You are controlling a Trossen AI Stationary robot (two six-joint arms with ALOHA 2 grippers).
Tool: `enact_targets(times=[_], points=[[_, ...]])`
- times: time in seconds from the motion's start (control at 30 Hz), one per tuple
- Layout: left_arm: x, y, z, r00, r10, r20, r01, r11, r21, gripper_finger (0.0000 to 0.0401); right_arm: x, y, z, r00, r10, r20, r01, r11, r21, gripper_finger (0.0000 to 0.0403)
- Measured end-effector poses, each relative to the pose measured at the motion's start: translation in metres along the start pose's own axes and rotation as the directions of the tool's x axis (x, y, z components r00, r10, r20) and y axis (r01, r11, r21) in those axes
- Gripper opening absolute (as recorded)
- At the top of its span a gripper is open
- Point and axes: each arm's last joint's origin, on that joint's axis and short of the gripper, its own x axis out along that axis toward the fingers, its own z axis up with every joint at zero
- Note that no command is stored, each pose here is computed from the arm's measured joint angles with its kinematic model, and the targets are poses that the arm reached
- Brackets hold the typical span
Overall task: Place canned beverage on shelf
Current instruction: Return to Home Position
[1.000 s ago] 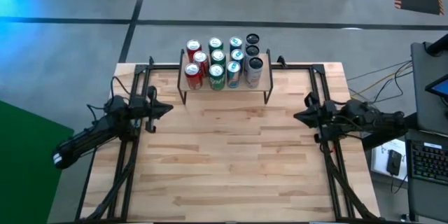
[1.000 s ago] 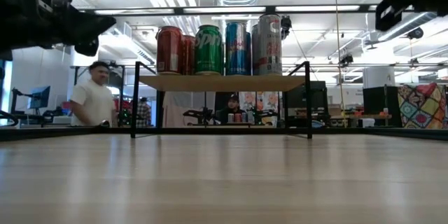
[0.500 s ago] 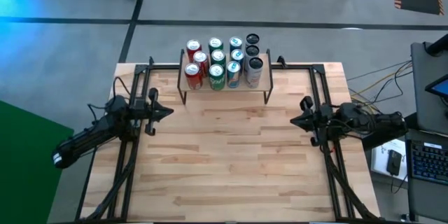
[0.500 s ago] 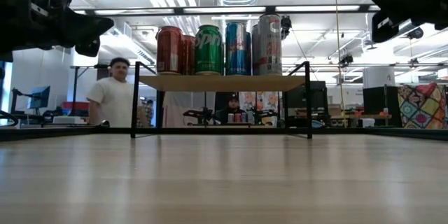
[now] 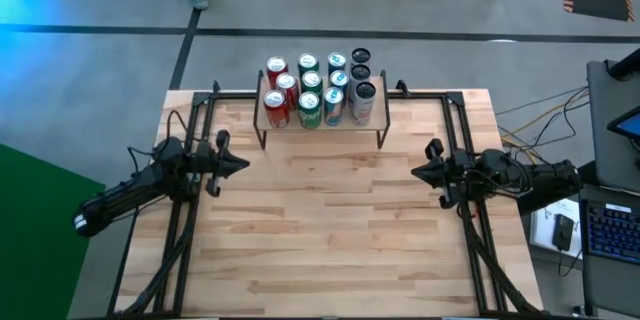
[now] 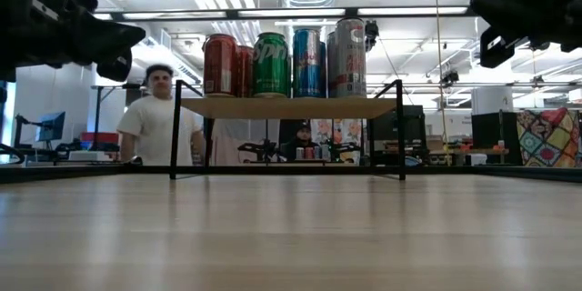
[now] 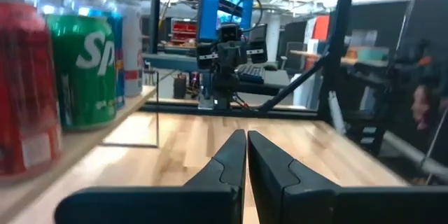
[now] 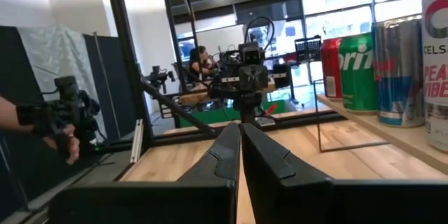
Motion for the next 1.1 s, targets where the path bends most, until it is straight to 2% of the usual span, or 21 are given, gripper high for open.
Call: enact_targets(times=[0.17, 0.77, 0.87, 1.1], points=[[0.0, 0.0, -0.001, 1.0, 0.004, -0.007, -0.005, 0.993, -0.121, 0.0, 0.0, 0.0, 0.0, 1.0, 0.002, -0.003, -0.002, 1.0, 0.002, 0.0009], [-0.001, 0.0, 0.001, 1.0, 0.005, 0.012, -0.004, 0.994, -0.111, 0.0, 0.001, 0.0, -0.003, 1.0, -0.003, -0.027, 0.003, 1.0, 0.003, 0.0009], [0.0, 0.0, -0.002, 1.0, 0.006, -0.019, -0.008, 0.991, -0.131, 0.0, 0.001, -0.001, -0.003, 1.0, -0.003, -0.03, 0.003, 1.0, 0.003, 0.0009], [0.002, -0.008, -0.003, 0.996, -0.084, -0.024, 0.079, 0.987, -0.14, 0.0, -0.001, -0.003, -0.018, 0.982, -0.03, -0.186, 0.032, 0.999, 0.008, 0.0009]])
